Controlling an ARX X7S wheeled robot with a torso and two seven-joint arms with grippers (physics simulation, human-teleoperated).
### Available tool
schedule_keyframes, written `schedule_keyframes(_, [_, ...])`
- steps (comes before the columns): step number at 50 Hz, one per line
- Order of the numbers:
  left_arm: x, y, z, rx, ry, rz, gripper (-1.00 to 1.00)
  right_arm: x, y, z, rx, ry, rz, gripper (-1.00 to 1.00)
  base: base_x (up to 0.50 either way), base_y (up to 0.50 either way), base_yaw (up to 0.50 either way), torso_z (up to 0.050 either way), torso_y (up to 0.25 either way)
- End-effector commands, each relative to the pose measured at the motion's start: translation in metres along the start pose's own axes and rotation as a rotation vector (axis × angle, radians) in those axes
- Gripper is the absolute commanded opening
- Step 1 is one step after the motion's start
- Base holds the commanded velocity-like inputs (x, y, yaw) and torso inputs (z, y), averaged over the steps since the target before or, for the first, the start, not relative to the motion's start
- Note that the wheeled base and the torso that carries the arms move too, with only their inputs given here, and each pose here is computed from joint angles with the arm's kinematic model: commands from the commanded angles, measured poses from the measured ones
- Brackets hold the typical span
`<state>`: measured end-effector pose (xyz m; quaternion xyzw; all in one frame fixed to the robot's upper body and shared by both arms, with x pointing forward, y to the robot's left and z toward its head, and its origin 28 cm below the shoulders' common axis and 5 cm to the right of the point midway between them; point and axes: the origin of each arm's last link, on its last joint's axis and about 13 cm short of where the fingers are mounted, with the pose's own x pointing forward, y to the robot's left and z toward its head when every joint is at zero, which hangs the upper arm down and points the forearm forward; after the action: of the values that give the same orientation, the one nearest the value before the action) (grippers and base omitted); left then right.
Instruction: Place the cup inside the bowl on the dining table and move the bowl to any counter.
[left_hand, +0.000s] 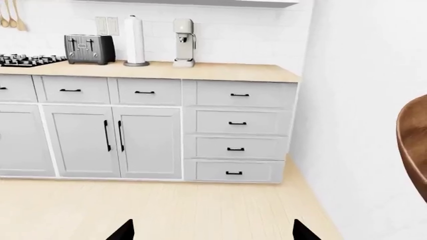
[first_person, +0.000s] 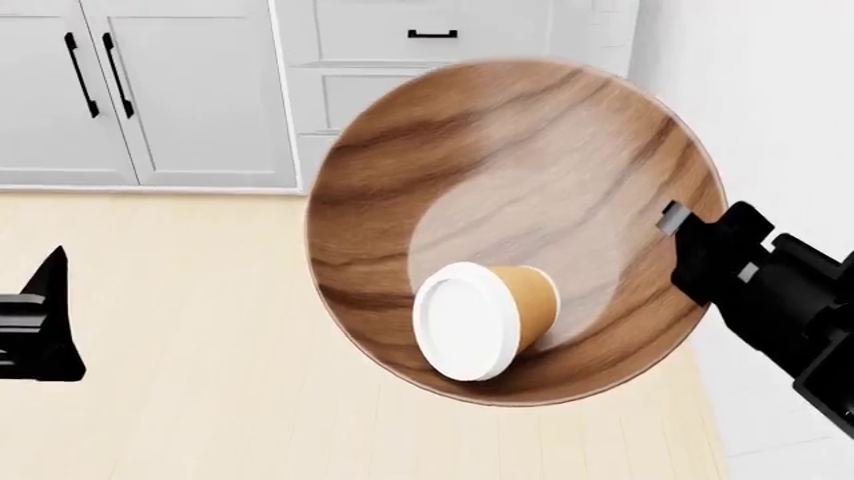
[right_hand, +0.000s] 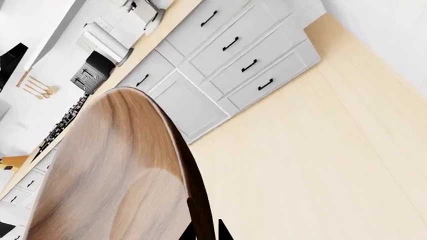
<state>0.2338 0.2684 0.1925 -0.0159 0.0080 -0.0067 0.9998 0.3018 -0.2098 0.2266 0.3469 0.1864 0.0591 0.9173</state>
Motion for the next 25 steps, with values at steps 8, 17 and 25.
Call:
schedule_keyframes(8, [0.0026,-0.0014,-0.0013,-0.002,0.0,-0.003,1.0,-0.0016,0.0029,0.0054,0.01,-0.022,0.033,-1.0,0.5,0.0,0.0,0.0,0.001])
schedule_keyframes(17, [0.0088,-0.0033,-0.0013,0.0,0.001,-0.013,1.0,-0.0028,0.0022,0.0091,0.011,-0.034,0.036,-1.0,0.5,0.0,0.0,0.0,0.001])
schedule_keyframes(25, [0.0083,-0.0021,0.0021,0.01,-0.004,-0.013,1.0,-0.003,0.0022,0.008,0.014,-0.027,0.047,-1.0,0.5,0.0,0.0,0.0,0.001])
